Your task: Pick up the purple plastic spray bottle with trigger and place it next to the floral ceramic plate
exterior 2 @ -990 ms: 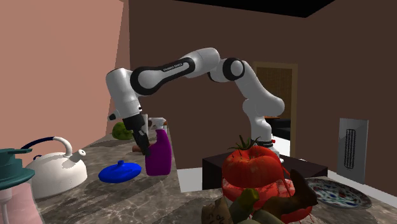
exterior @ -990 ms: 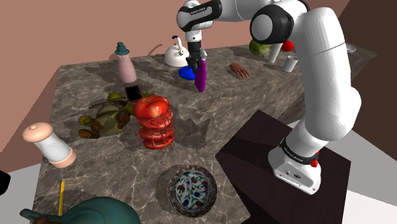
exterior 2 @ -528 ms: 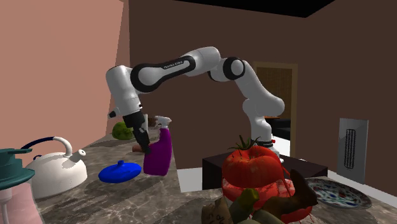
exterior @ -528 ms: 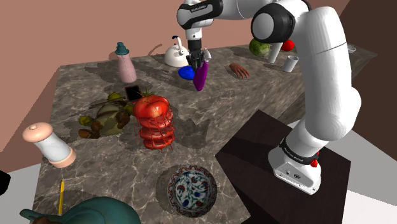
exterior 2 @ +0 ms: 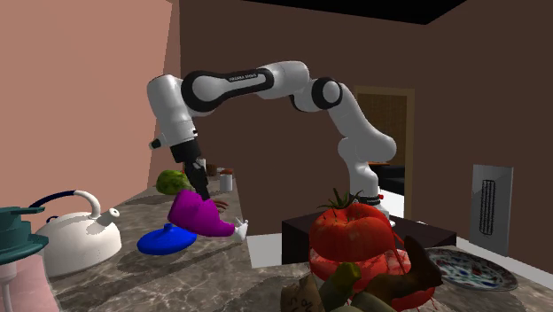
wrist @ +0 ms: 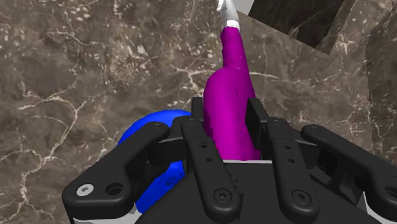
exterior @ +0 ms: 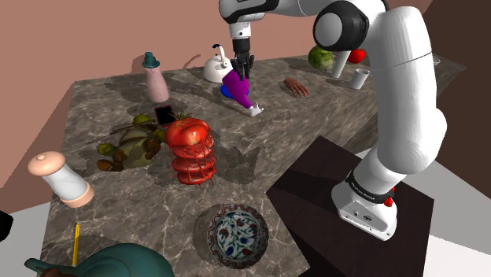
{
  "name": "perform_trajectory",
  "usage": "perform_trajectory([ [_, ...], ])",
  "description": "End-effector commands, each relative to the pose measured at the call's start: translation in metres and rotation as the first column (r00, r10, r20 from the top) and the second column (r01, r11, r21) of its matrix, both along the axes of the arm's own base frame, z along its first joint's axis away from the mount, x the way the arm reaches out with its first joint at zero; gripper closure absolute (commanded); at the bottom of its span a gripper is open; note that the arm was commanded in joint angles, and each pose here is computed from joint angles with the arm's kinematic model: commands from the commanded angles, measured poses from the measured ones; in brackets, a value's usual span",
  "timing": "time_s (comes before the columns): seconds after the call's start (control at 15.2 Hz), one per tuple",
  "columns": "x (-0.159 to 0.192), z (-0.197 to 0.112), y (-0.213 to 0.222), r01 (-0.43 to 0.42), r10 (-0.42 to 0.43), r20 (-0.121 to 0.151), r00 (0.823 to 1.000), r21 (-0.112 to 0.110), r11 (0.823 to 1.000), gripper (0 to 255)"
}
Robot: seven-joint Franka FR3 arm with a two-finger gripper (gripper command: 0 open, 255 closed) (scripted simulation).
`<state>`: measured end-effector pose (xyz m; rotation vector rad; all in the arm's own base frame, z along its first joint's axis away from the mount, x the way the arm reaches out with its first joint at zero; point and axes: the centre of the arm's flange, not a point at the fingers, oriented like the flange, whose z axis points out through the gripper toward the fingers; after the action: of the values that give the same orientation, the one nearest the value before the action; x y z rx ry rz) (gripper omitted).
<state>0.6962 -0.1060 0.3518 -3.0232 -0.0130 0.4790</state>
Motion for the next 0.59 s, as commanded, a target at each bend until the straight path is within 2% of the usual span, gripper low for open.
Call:
perform_trajectory([
  [0.0,0.0,0.009,0.0,0.0,0.0,-0.002,1.0,0.0,1.0,255],
  [0.46,0.0,0.045,0.0,0.0,0.0,-0.002,1.0,0.0,1.0,255],
  [0.53,-0.01,0.049,0.008,0.0,0.0,-0.002,1.0,0.0,1.0,255],
])
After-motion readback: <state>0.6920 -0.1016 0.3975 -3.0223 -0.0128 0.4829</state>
